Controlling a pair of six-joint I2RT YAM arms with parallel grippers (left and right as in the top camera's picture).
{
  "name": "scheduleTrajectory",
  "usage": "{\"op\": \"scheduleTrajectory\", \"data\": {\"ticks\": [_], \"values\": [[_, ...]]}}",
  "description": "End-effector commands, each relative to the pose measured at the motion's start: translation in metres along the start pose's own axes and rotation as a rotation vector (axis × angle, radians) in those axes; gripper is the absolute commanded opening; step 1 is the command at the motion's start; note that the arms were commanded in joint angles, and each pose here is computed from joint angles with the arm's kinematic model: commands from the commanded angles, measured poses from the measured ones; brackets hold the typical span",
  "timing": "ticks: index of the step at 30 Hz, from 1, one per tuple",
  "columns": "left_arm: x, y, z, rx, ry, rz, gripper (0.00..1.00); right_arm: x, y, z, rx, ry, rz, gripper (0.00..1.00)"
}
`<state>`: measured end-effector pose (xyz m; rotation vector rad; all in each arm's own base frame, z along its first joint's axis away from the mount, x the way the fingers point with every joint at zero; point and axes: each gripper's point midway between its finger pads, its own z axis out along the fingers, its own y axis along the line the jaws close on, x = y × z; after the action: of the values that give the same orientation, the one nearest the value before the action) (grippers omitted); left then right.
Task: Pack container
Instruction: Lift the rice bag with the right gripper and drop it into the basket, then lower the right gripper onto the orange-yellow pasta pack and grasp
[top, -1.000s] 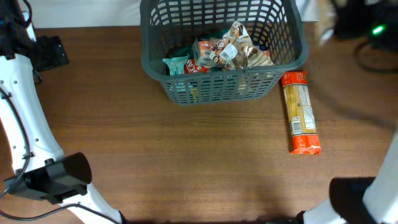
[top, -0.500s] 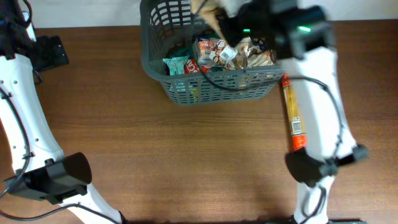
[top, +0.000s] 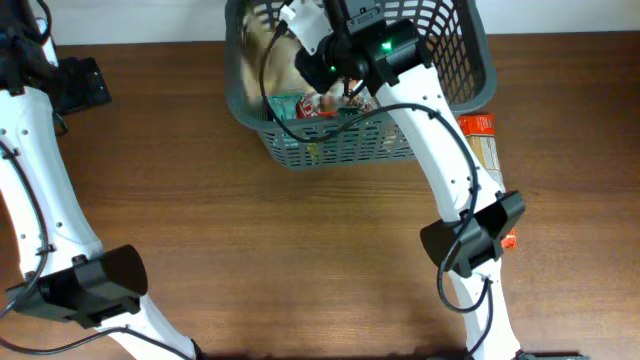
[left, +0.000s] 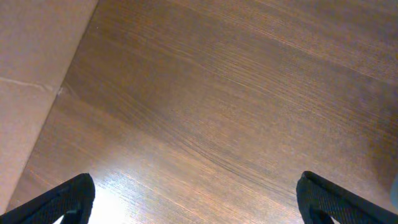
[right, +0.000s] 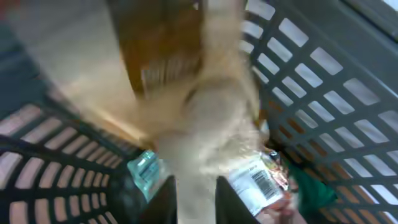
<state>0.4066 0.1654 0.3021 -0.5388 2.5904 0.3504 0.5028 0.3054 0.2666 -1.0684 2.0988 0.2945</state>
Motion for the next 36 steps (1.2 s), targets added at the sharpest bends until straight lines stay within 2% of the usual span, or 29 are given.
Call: {"op": "scheduleTrajectory", "data": {"ticks": [1, 4, 7, 12, 15, 22, 25, 30, 32, 36], "values": [[0.001, 0.001, 0.005, -0.008, 0.01, -0.01, 0.99, -0.003, 0.003, 0.003, -0.015, -0.011, 0.017, 0.25], [0.001, 0.001, 0.005, -0.008, 0.01, -0.01, 0.99, -0.002, 0.003, 0.004, -0.014, -0.009, 0.043, 0.25], [0.001, 0.001, 0.005, -0.008, 0.01, -0.01, 1.0, -0.01, -0.006, -0.016, 0.045, -0.025, 0.038, 0.25], [0.001, 0.001, 0.005, -0.008, 0.01, -0.01, 0.99, -0.032, -0.044, -0.1, 0.269, -0.097, 0.104, 0.34], [0.001, 0.001, 0.005, -0.008, 0.01, -0.01, 0.99, -0.028, -0.06, -0.157, 0.35, -0.113, 0.141, 0.38], [0.001, 0.001, 0.005, -0.008, 0.01, -0.01, 0.99, 0.019, -0.079, -0.243, 0.459, -0.03, 0.223, 0.37], [0.001, 0.001, 0.005, -0.008, 0.01, -0.01, 0.99, 0.03, -0.088, -0.282, 0.519, -0.063, 0.285, 0.37], [0.001, 0.001, 0.005, -0.009, 0.01, -0.01, 0.99, 0.081, -0.103, -0.345, 0.651, -0.075, 0.425, 0.38], [0.001, 0.001, 0.005, -0.008, 0.01, -0.01, 0.99, 0.1, -0.101, -0.355, 0.677, -0.062, 0.466, 0.38], [0.001, 0.001, 0.005, -0.008, 0.01, -0.01, 0.99, 0.142, -0.086, -0.366, 0.73, -0.029, 0.507, 0.45]]}}
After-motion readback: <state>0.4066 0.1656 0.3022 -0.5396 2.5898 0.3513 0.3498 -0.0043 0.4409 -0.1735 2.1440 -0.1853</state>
